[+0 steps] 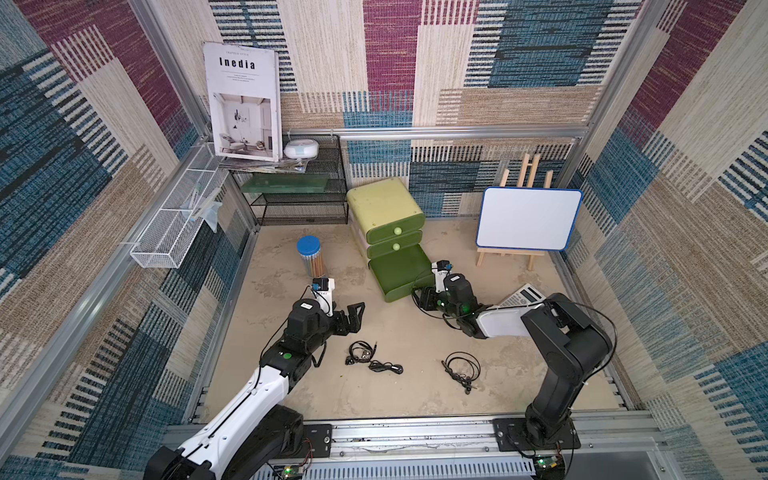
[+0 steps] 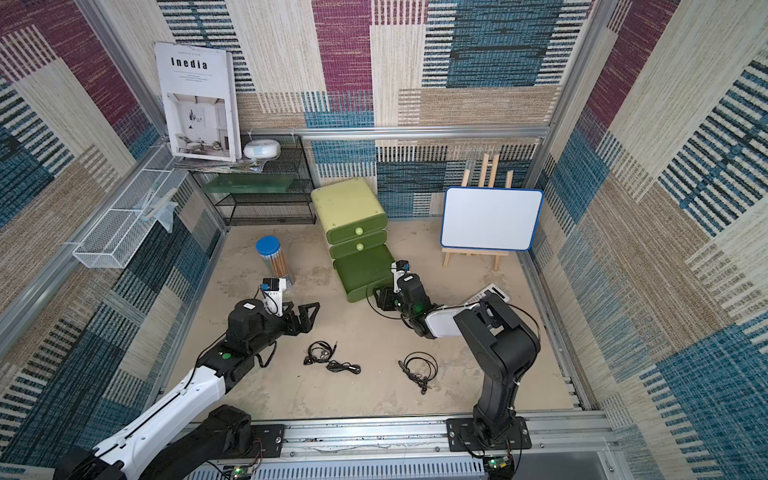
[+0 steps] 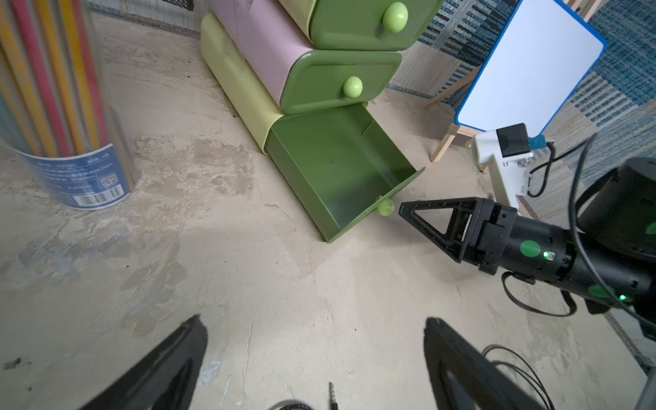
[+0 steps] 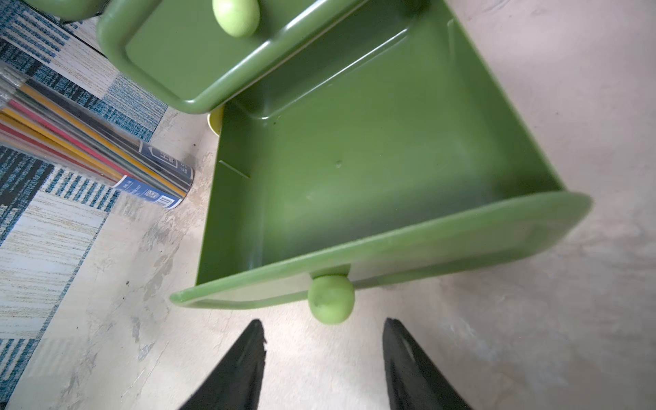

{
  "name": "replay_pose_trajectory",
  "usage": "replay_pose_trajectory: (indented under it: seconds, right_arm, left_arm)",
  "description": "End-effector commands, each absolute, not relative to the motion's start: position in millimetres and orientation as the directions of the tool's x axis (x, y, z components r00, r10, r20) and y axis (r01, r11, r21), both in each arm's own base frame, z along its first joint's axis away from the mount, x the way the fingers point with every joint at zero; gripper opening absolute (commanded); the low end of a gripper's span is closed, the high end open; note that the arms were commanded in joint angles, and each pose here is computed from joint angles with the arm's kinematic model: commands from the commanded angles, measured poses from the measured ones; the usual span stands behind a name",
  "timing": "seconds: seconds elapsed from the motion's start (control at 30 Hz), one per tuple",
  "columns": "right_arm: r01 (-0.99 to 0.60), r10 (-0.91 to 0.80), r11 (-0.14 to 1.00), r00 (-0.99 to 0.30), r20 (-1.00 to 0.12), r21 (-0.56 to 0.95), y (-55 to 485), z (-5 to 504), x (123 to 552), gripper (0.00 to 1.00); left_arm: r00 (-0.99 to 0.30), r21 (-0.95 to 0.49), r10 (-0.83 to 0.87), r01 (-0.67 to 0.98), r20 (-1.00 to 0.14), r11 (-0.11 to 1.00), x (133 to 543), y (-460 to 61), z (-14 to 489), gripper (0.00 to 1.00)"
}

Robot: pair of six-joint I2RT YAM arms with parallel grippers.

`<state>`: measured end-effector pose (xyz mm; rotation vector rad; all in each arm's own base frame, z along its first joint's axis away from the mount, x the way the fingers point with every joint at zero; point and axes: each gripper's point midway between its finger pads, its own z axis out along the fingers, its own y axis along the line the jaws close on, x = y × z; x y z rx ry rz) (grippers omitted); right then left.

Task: Place the wired earphones into the drawer by color
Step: Close the drawer in the storage box, then pick up the wired earphones from the center of the board.

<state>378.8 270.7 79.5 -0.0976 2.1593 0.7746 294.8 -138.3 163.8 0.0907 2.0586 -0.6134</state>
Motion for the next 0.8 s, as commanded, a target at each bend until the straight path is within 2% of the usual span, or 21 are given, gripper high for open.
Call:
replay_pose_trajectory:
  seconds: [0.0,0.23,0.37,0.47,0.53,0.77]
  right_arm:
    - [-0.321,0.125,0.830,-0.691,-0.712,0.456,264,75,366,0.64]
    - [-0.295,0.049,0.866,-0.752,-0.657,0.402,245,79,340,0.76]
    - [-0.276,0.020,0.890,-0.770,-0.637,0.362,230,86,325,0.92]
    - [-0.267,0.006,0.901,-0.779,-0.627,0.341,220,92,314,0.92]
    - [-0.262,0.001,0.906,-0.785,-0.619,0.333,214,95,307,0.96]
    - [-0.283,-0.058,0.902,-0.828,-0.558,0.326,203,96,271,0.93]
  left_arm:
    - [-0.529,-0.384,-0.148,0.369,-0.835,0.846,296,-151,172,0.99]
    - [-0.528,-0.368,-0.117,0.401,-0.841,0.839,294,-159,171,0.99]
    - [-0.528,-0.368,-0.117,0.402,-0.841,0.838,293,-160,171,0.99]
    - [-0.527,-0.368,-0.117,0.403,-0.842,0.838,293,-160,171,0.99]
    - [-0.527,-0.368,-0.116,0.402,-0.842,0.838,293,-160,171,0.99]
    - [-0.525,-0.363,-0.113,0.403,-0.844,0.840,293,-160,171,0.99]
